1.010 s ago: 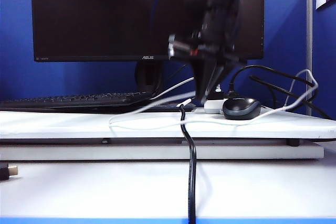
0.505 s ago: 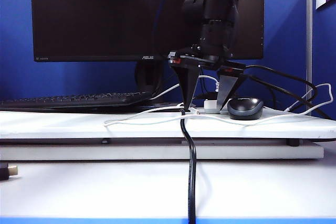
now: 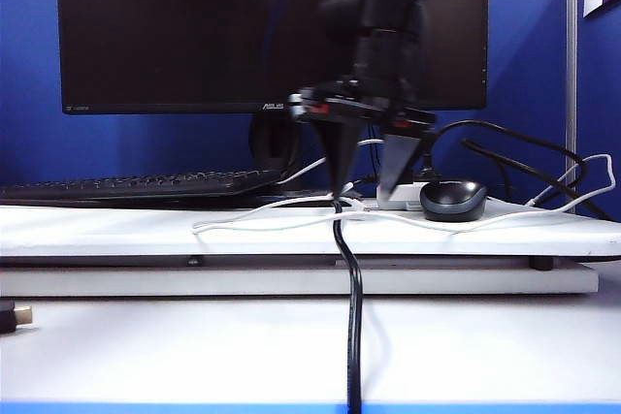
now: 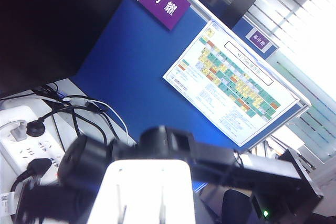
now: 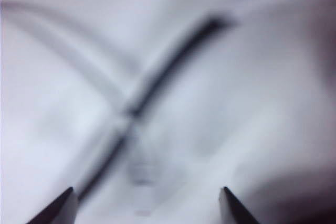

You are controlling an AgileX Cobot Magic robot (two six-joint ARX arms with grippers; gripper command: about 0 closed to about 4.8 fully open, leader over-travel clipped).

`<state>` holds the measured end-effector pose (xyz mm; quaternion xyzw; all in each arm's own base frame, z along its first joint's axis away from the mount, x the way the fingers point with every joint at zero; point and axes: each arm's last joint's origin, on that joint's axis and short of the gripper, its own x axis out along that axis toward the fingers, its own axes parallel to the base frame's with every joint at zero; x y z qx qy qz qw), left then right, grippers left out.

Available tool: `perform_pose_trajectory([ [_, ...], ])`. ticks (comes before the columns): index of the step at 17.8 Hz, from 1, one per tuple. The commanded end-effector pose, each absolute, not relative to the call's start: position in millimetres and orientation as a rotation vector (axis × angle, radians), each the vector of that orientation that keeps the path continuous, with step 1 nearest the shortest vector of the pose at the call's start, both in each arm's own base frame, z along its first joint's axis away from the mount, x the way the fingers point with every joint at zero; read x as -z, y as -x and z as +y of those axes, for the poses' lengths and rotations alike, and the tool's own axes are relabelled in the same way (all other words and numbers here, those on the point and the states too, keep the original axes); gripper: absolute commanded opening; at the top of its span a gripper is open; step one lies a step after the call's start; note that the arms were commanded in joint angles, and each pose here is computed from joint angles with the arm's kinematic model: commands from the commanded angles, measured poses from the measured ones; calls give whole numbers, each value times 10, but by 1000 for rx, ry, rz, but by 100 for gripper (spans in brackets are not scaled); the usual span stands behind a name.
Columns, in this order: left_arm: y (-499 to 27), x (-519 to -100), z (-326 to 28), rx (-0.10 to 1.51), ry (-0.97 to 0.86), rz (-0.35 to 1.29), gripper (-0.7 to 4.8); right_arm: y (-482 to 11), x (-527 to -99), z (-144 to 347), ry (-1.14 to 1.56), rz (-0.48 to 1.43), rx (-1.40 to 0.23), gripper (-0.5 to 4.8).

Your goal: Pick up the Type-C charging cable and the charging base, insert one end of the Type-C charger into the corresponding slot on the base, and finally place the plugged-in charger back on the table.

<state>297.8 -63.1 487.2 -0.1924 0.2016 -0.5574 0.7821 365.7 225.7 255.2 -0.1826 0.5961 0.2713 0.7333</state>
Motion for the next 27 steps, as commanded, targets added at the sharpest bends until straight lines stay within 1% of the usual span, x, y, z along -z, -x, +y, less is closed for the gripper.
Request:
perform_pose_trajectory([
  [1, -2947, -4923, -629, 1213, 402, 410, -6, -3602, -2580, 2368, 472, 1266, -570, 333],
  [3, -2947, -4921, -629, 1214, 403, 411, -6, -3580, -2582, 2419, 509, 1244, -544, 331],
  [5, -2947, -4921, -629, 1215, 404, 412, -6, -3576, -2581, 2418, 536, 1239, -513, 305],
  [7, -2946, -4918, -629, 1216, 406, 416, -6, -3577, -2558, 2416, 539, 1252, -513, 292],
  [8, -2944, -4911, -629, 1214, 410, 425, -6, -3577, -2550, 2404, 552, 1260, -498, 264],
  [17, -2944, -4902, -629, 1212, 415, 433, -6, -3593, -2463, 2416, 572, 1285, -484, 257],
  [19, -2944, -4902, -629, 1212, 415, 433, -6, -3596, -2464, 2422, 570, 1279, -486, 228],
  [27, -2944, -4902, -629, 1212, 415, 433, -6, -3577, -2378, 2526, 585, 1282, -507, 228],
])
